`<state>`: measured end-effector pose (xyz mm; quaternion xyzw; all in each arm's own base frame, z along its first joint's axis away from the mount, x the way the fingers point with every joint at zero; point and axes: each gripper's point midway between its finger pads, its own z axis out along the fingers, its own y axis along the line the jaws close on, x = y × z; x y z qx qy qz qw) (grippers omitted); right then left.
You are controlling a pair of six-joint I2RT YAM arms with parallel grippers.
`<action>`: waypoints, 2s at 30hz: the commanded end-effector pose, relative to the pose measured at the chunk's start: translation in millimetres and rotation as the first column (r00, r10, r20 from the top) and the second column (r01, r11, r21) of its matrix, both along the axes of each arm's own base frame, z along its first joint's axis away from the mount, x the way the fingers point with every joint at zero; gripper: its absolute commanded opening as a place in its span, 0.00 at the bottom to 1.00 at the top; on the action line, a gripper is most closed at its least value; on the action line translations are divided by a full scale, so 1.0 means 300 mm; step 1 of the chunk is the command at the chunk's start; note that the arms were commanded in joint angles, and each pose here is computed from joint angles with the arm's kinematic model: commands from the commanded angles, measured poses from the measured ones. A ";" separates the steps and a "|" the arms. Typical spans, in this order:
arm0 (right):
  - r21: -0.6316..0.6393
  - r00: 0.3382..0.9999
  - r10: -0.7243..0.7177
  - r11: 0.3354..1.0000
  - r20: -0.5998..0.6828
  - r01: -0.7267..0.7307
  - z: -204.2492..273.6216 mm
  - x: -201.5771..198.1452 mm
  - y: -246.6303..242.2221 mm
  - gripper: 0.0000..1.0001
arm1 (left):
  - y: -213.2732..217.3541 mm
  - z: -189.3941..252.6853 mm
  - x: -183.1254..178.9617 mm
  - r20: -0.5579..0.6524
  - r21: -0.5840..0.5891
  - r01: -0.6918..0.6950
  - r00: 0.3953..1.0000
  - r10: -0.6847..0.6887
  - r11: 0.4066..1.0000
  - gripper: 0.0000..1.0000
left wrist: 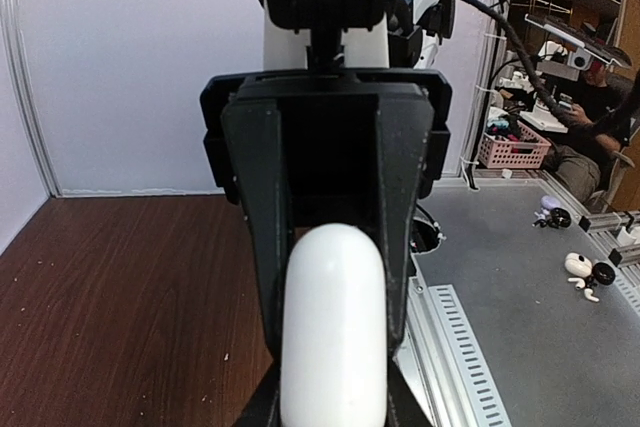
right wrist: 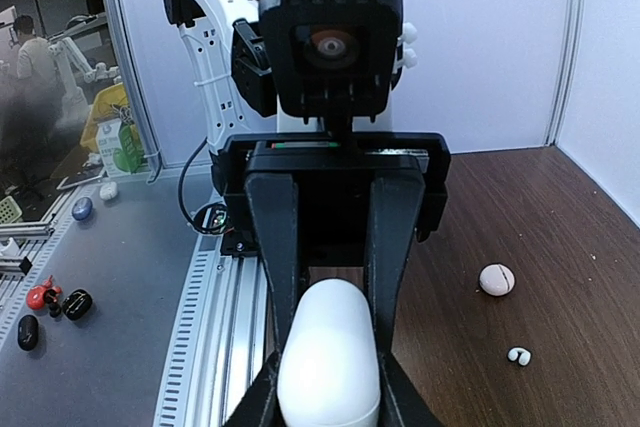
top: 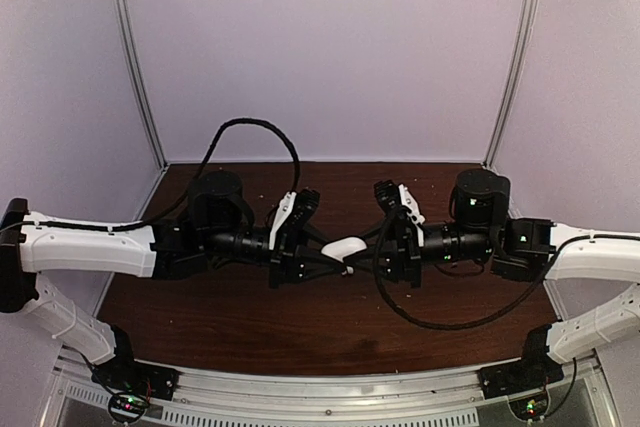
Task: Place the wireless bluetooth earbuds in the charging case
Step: Pass from the left arm to the right
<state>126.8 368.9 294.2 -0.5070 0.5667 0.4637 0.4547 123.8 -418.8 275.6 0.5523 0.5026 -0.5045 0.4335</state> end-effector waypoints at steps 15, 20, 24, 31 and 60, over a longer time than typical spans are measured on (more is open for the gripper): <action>-0.014 1.000 -0.025 1.000 -0.005 0.025 -0.014 0.012 -0.018 0.34 | 0.006 0.112 -0.002 0.067 -0.094 0.008 0.998 -0.002 0.996 0.00; -0.008 0.999 -0.041 0.999 -0.011 0.041 -0.018 0.023 -0.028 0.32 | 0.007 0.114 -0.005 0.070 -0.096 0.016 0.998 -0.009 0.995 0.00; -0.010 0.999 -0.047 0.999 -0.014 0.047 -0.023 0.029 -0.034 0.32 | 0.007 0.117 -0.006 0.071 -0.100 0.016 0.997 -0.009 0.995 0.00; 0.009 0.999 -0.031 0.999 -0.011 0.031 -0.002 0.021 -0.033 0.28 | -0.004 0.102 -0.001 0.065 -0.087 0.018 0.998 -0.012 0.996 0.00; -0.013 0.995 -0.097 0.995 0.029 0.098 -0.023 0.031 -0.102 0.08 | 0.040 0.125 0.057 0.075 -0.123 -0.130 0.987 0.140 0.984 0.98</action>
